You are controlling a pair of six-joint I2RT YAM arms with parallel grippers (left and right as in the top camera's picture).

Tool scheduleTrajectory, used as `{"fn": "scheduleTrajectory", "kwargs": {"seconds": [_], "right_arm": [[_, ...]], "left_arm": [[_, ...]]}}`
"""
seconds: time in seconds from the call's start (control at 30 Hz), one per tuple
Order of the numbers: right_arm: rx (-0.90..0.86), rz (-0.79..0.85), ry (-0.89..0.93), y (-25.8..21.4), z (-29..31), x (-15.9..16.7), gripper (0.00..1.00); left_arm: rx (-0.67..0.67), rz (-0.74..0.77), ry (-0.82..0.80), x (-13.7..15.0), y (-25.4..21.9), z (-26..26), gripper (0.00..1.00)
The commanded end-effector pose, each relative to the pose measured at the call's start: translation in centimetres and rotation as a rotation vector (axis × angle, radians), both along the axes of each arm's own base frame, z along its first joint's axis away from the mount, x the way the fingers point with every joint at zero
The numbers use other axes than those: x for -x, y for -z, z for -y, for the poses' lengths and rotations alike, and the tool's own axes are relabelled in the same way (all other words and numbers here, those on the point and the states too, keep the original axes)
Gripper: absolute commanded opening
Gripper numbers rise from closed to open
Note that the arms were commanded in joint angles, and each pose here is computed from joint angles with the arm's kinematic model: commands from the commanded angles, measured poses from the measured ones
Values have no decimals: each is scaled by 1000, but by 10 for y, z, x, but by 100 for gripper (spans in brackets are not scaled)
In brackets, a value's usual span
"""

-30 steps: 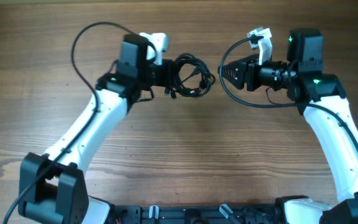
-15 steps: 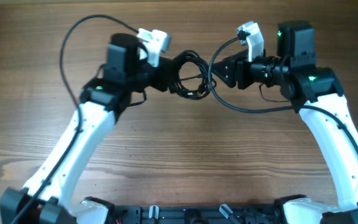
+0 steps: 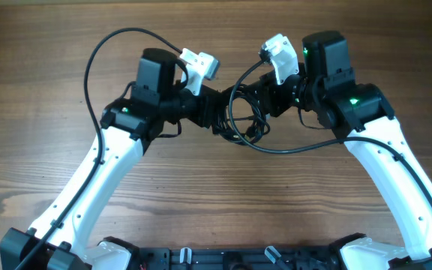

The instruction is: Untangle cables

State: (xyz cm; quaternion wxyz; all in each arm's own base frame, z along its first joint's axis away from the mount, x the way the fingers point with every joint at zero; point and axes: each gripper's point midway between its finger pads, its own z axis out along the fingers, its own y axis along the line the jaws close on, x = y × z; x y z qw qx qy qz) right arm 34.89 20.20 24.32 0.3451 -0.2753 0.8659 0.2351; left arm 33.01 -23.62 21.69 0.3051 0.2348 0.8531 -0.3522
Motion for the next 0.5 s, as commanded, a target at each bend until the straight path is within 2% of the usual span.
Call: {"fn": "scheduleTrajectory", "kwargs": {"seconds": [0.0, 0.1, 0.33, 0.47], "right_arm": [[28, 67, -14, -15, 3, -2, 50], [26, 58, -96, -12, -3, 9, 44], [48, 85, -245, -3, -11, 23, 44], [51, 71, -276, 9, -16, 18, 43]], "left_arm": [[-62, 68, -21, -8, -1, -1, 4], [-63, 66, -21, -8, 0, -1, 4], [-42, 25, -29, -5, 1, 1, 4], [-21, -3, 4, 3, 1, 5, 4]]}}
